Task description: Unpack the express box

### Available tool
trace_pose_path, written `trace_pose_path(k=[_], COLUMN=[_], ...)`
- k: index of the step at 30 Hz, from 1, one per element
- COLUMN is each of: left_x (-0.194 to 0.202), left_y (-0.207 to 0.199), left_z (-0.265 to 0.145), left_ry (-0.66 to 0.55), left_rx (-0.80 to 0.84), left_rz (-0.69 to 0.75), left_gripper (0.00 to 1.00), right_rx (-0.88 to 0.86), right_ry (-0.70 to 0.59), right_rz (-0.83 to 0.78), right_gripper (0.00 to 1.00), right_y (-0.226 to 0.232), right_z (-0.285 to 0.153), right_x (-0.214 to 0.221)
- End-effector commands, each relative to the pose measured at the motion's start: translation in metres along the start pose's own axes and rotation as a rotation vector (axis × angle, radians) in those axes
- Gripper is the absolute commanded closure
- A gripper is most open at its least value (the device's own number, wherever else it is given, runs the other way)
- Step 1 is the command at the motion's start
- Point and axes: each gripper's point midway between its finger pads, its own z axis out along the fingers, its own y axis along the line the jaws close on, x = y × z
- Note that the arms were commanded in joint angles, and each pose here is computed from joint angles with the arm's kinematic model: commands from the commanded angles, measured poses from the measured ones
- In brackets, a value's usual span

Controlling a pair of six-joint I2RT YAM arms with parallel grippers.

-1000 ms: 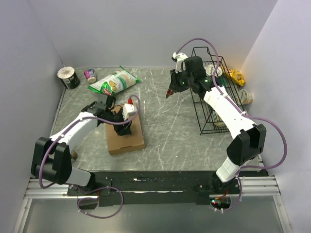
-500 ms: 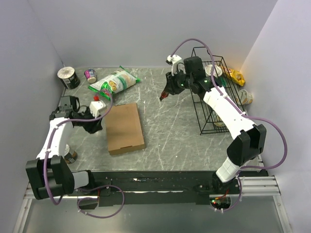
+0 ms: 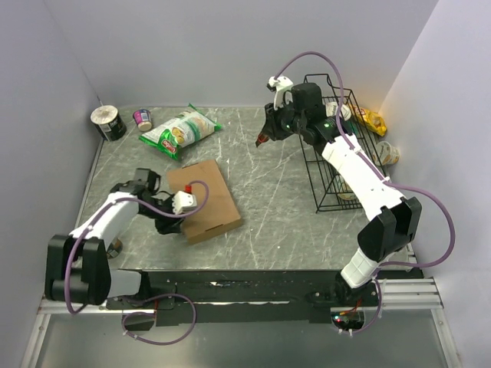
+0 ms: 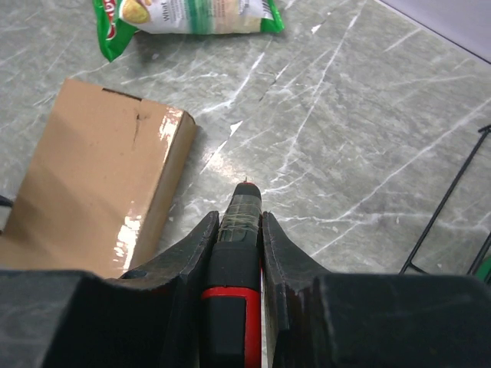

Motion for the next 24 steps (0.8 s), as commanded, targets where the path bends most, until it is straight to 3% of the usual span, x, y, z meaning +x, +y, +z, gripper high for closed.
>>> trace_pose_path(k=[1,6,8,10,12,14,15,18,22,23,24], left_x=[-0.044,-0.064,-0.046,-0.045,-0.060,-0.085,-0.114,-0.156,-0.184,-0.188,-0.193], left_y=[0.019,0.018,0.009,0.013,0.033,0.050,0.070,0.116,0.163,0.170,0.186], left_z=[0.020,0.018,0.004,-0.012,-0.032,-0.043,-0.053,-0.057,-0.046,-0.046,-0.045], left_ry=[-0.100,-0.089,-0.036,-0.061,-0.148,-0.236,-0.342,-0.505,-0.473,-0.468,-0.463], left_rx=[0.002,0.035,0.062,0.025,-0.061,-0.123,-0.168,-0.222,-0.266,-0.262,-0.274], left_rz=[0.086,0.106,0.089,0.078,0.041,-0.099,-0.208,-0.359,-0.389,-0.380,-0.386], left_gripper=[0.50,0.47,0.44,0.41,0.36,0.32,0.29,0.27,0.24,0.24,0.23], right_rx=[0.058,0.059,0.059,-0.002,-0.054,-0.060,-0.052,-0.046,0.120,0.166,0.180], right_ry=[-0.086,-0.071,-0.060,-0.055,-0.056,-0.072,-0.080,-0.137,-0.282,-0.401,-0.424], right_rz=[0.000,-0.019,-0.039,-0.076,-0.085,-0.072,-0.076,-0.132,-0.098,-0.112,-0.107], right_gripper=[1.00,1.00,1.00,1.00,1.00,1.00,1.00,1.00,1.00,1.00,1.00], right_y=[-0.010,-0.010,-0.010,-0.003,0.004,0.006,0.004,0.002,-0.020,-0.022,-0.020], right_z=[-0.009,-0.011,-0.012,-0.009,-0.007,-0.008,-0.007,-0.007,-0.021,-0.026,-0.026], right_x=[-0.027,-0.021,-0.016,-0.011,-0.012,-0.022,-0.025,-0.040,-0.046,-0.068,-0.064])
